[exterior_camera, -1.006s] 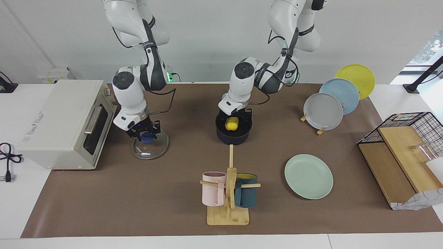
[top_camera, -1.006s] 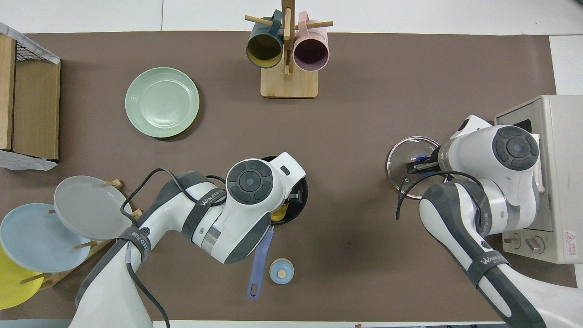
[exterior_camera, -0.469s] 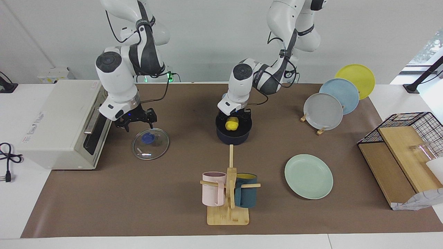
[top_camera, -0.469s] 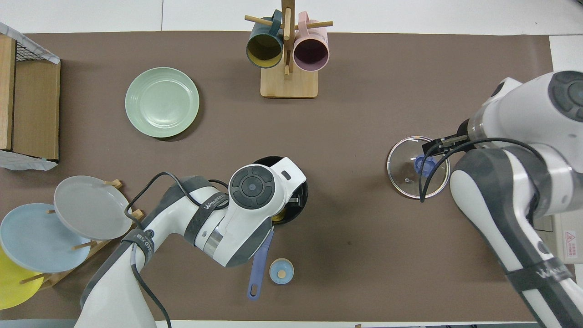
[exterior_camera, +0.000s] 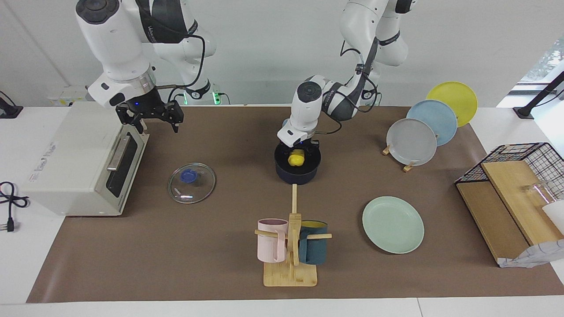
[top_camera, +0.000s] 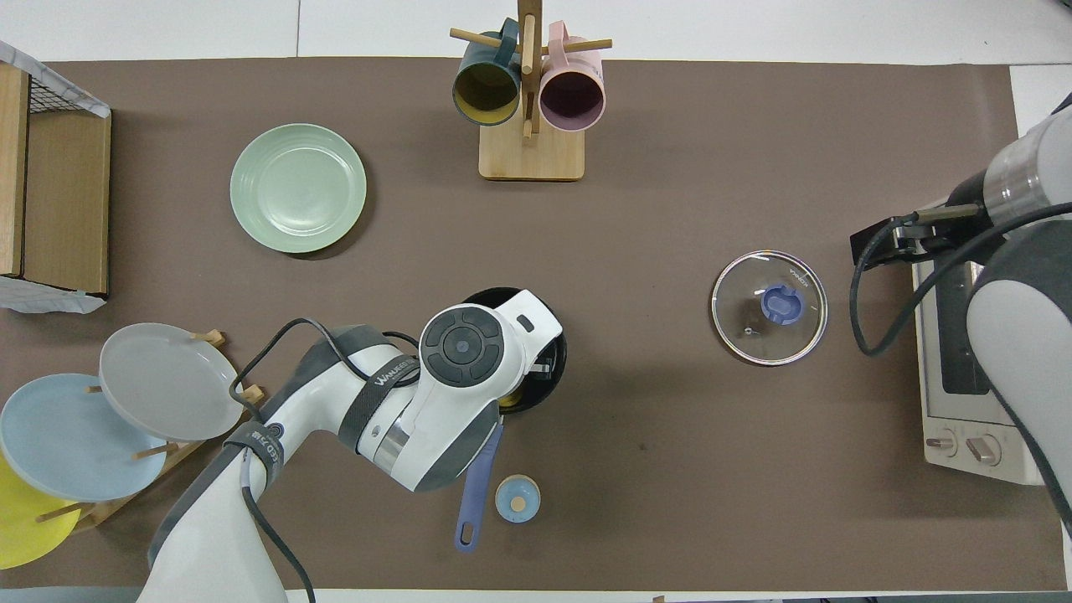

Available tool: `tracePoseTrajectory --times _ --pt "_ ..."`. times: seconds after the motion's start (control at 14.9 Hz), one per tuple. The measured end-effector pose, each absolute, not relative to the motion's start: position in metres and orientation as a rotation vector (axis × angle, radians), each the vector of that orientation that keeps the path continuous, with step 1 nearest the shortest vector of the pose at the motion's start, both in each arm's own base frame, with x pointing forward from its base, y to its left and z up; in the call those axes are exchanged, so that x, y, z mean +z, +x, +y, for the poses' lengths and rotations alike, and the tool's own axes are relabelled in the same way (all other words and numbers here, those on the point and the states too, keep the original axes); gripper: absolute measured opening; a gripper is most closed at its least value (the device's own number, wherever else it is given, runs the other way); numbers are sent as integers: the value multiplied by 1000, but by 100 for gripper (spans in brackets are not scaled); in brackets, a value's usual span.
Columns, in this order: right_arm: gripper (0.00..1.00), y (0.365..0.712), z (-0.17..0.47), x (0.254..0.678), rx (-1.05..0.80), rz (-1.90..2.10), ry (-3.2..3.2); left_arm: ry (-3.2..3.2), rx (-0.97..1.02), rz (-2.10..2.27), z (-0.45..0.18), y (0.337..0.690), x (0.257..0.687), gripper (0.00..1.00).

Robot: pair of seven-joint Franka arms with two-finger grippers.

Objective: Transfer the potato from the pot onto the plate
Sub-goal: 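Grasp the yellow potato with the left gripper and lift it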

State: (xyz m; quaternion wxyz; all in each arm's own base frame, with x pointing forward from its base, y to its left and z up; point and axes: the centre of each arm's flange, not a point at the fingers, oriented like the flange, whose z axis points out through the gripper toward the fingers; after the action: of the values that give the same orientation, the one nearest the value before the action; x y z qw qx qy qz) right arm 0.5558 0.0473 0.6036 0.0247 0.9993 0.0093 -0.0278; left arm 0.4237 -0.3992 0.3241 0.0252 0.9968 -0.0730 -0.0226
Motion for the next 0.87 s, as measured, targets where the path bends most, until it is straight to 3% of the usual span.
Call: tracePoseTrajectory --times 0.54,0.87 --pt "100 542 39 630 -105 -20 3089 3083 -69 -220 -398 426 330 63" --pt "100 535 33 630 -106 -36 3089 3087 -104 -131 -382 465 420 63"
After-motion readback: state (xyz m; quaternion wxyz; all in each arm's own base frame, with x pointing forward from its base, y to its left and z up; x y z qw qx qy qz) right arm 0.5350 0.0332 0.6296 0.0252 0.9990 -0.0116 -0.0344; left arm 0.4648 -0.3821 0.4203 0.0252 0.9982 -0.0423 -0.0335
